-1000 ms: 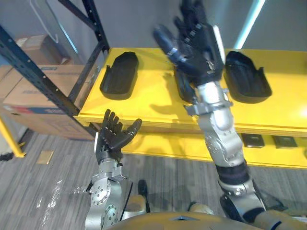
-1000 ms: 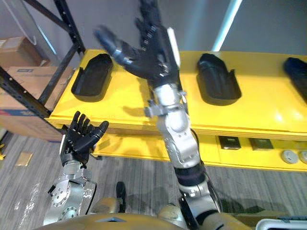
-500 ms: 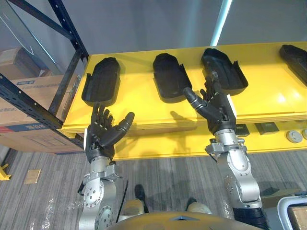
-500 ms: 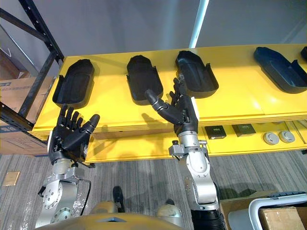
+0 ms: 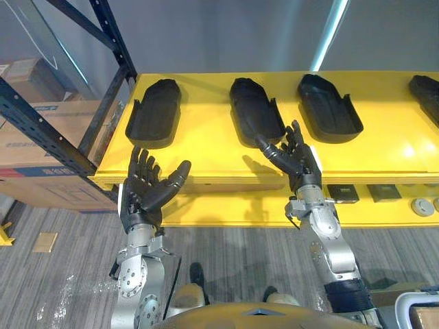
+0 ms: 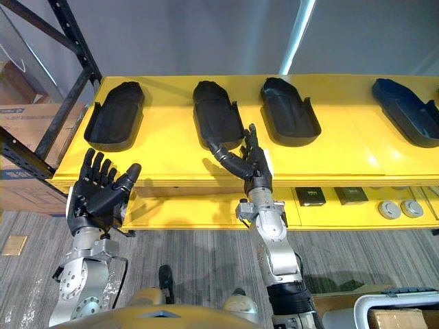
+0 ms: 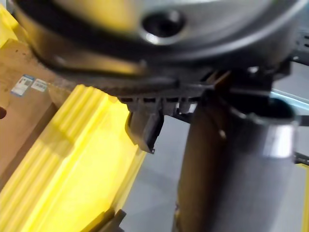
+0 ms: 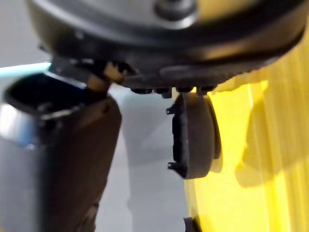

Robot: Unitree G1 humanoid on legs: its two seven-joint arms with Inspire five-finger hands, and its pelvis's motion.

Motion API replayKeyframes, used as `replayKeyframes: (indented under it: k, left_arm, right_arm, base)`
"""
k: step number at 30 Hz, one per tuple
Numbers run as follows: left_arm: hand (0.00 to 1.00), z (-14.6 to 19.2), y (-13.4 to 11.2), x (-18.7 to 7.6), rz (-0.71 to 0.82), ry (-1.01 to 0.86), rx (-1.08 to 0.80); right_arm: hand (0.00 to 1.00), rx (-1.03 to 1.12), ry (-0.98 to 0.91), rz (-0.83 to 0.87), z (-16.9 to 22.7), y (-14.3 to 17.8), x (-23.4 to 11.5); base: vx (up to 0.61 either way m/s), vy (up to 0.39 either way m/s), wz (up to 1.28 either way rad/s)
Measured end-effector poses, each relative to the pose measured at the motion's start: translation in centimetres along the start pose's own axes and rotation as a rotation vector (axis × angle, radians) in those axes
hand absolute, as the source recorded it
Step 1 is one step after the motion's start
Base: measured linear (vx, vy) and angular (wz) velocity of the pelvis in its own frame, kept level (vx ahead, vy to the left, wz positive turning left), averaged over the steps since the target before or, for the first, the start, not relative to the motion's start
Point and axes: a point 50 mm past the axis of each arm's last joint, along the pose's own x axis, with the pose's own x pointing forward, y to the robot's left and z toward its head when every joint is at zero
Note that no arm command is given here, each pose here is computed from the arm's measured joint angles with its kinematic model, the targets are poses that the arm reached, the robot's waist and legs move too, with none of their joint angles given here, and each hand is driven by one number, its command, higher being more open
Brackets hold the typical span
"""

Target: Walk over and take three plastic housings, then place them on the shelf

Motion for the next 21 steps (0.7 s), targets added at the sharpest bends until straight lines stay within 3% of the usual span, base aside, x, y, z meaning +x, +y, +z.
replayKeyframes:
  k: [10, 21]
  left_arm:
    - [1.0, 0.2, 0.3, 0.0, 0.011, -0.007, 0.003]
    - [1.0, 1.0, -0.3, 0.1, -0.012, -0.046, -0.013]
  right_arm:
    - [1.0, -0.003, -0.054, -0.095, 1.2, -0.7, 1.7]
    - [1.0, -0.001, -0.115, -0.022, 2.7, 0.0, 2.7]
  base:
    - [-0.01, -0.006, 0.08]
    - [0.0, -0.015, 0.03]
